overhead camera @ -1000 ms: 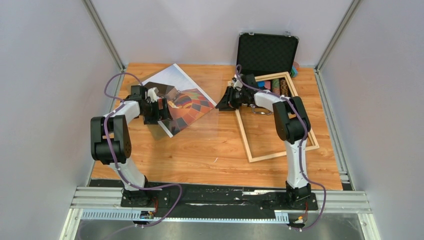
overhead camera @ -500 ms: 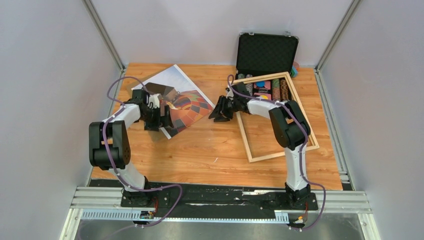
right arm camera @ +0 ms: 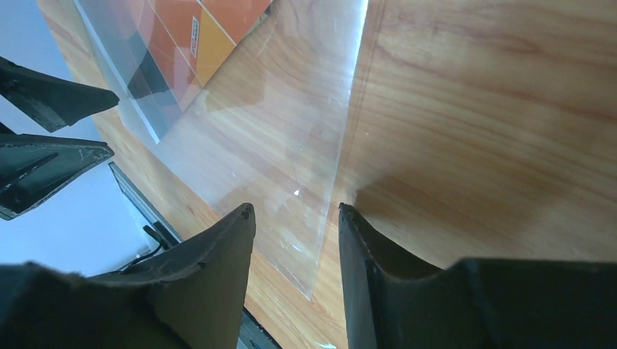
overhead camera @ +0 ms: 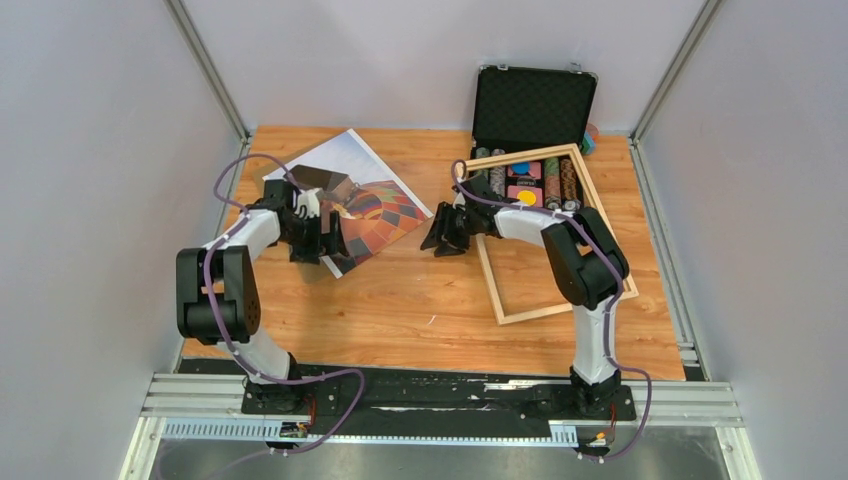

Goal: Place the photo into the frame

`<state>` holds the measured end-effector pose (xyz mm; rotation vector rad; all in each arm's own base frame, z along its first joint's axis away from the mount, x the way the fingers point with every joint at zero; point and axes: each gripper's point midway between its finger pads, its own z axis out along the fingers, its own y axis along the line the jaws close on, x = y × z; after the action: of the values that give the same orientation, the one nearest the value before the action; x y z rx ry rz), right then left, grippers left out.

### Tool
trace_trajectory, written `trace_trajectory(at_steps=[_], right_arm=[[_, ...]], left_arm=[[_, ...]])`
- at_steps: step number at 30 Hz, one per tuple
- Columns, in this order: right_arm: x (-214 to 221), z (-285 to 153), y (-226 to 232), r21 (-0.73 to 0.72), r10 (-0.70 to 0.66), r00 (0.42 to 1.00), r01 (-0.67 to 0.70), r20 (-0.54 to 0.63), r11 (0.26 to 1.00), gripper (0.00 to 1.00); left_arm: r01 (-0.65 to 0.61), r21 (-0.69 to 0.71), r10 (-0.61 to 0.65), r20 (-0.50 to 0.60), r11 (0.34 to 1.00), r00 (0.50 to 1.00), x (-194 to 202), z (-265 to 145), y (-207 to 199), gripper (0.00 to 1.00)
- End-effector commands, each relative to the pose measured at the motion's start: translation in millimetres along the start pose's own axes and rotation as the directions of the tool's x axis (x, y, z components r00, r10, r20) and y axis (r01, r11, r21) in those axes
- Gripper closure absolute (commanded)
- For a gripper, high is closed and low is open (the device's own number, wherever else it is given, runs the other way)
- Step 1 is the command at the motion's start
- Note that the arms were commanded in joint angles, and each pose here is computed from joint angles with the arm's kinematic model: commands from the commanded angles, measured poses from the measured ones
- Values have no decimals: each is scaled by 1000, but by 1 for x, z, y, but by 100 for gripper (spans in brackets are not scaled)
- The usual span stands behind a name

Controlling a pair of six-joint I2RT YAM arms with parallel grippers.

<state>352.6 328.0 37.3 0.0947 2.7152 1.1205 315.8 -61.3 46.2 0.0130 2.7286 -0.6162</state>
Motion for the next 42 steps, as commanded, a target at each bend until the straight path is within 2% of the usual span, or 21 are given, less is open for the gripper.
trace_trajectory(at_steps=[1,6,9,15,21,31,37,42], right_arm=[[-14,-23,13,5,-77,993,76,89,997,54],[-17,-31,14,18,-106,986,104,127,994,49],[-20,-30,9,38,-105,984,100,141,994,45],[-21,-19,1,48,-88,988,83,126,995,42],[-22,-6,-9,53,-66,993,61,99,997,41],[-9,12,-17,17,-13,1000,12,22,1000,41],[-4,18,-15,-27,7,1000,-7,-15,1000,41],[2,20,-2,-129,27,998,-34,-58,991,41]], left_arm=[[-53,0,53,96,999,994,-17,-20,-9,0],[-95,-76,109,219,993,970,-38,-40,-6,0],[-79,-151,115,253,985,961,-48,-47,4,0],[-39,-240,90,206,970,975,-52,-36,28,0],[-4,-251,40,136,968,990,-41,-13,44,0],[22,-199,-12,51,980,999,-27,12,46,0],[53,-72,-54,-13,996,998,-11,21,29,0],[50,7,-50,-37,999,998,-4,19,16,0]])
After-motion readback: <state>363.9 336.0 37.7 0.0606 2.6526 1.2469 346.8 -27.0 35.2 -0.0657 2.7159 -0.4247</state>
